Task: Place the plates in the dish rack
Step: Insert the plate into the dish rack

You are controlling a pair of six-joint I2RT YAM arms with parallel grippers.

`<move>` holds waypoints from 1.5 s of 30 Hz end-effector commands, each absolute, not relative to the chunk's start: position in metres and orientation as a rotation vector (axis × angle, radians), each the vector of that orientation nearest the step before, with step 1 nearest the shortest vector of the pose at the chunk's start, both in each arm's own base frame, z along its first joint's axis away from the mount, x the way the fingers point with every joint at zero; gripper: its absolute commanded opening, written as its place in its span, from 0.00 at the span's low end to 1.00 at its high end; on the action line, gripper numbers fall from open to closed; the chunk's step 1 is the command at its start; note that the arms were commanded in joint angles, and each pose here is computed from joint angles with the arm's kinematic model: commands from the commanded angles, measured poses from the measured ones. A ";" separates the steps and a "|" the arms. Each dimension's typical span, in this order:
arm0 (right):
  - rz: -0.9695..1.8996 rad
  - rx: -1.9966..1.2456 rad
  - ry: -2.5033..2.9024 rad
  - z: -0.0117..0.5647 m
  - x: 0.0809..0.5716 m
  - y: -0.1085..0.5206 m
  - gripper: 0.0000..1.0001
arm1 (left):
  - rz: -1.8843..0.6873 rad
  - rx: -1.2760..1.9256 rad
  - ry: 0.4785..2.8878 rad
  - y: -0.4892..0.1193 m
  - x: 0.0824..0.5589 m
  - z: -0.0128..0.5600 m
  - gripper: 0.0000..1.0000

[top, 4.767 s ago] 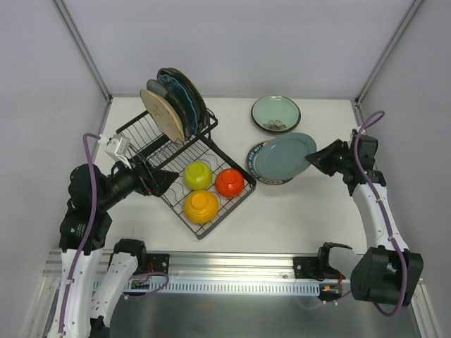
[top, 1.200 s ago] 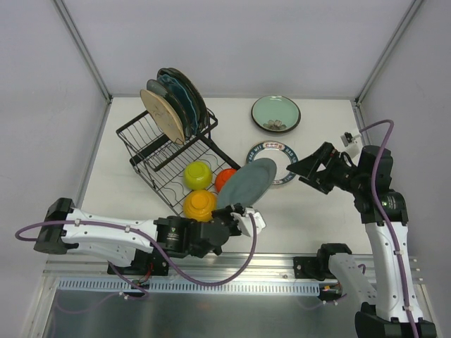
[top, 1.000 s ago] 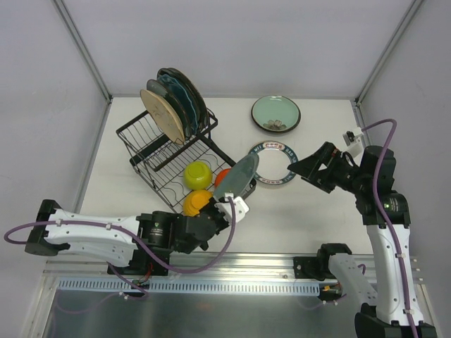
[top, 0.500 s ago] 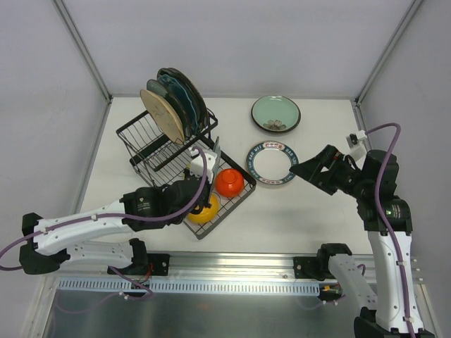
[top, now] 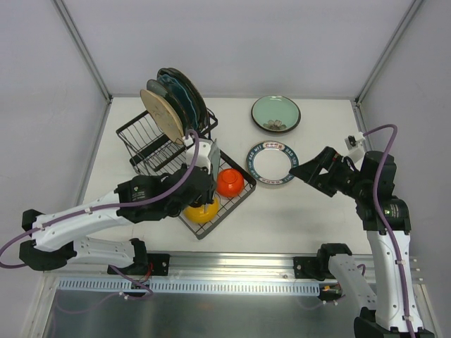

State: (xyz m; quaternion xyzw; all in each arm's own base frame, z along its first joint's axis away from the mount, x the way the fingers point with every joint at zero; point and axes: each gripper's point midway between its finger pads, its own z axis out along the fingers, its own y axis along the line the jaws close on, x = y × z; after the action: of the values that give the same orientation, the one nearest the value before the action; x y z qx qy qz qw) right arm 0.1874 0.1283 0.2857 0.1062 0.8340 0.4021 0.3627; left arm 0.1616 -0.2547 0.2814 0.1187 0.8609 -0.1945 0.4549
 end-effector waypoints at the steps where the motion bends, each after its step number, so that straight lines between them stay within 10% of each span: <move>1: 1.022 0.250 2.133 0.287 0.187 0.127 0.95 | -0.663 0.122 1.952 -0.251 0.170 0.361 0.00; 45: 1.030 0.266 2.168 0.274 0.196 0.127 0.95 | -0.802 -0.173 1.376 -0.107 0.167 0.556 0.00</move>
State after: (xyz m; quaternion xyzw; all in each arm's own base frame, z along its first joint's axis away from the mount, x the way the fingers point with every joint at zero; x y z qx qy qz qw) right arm 0.1933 0.1257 0.2683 0.1152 0.8453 0.3923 0.3439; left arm 0.1645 -0.1275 0.5084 -0.0094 0.6783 -0.3195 0.6617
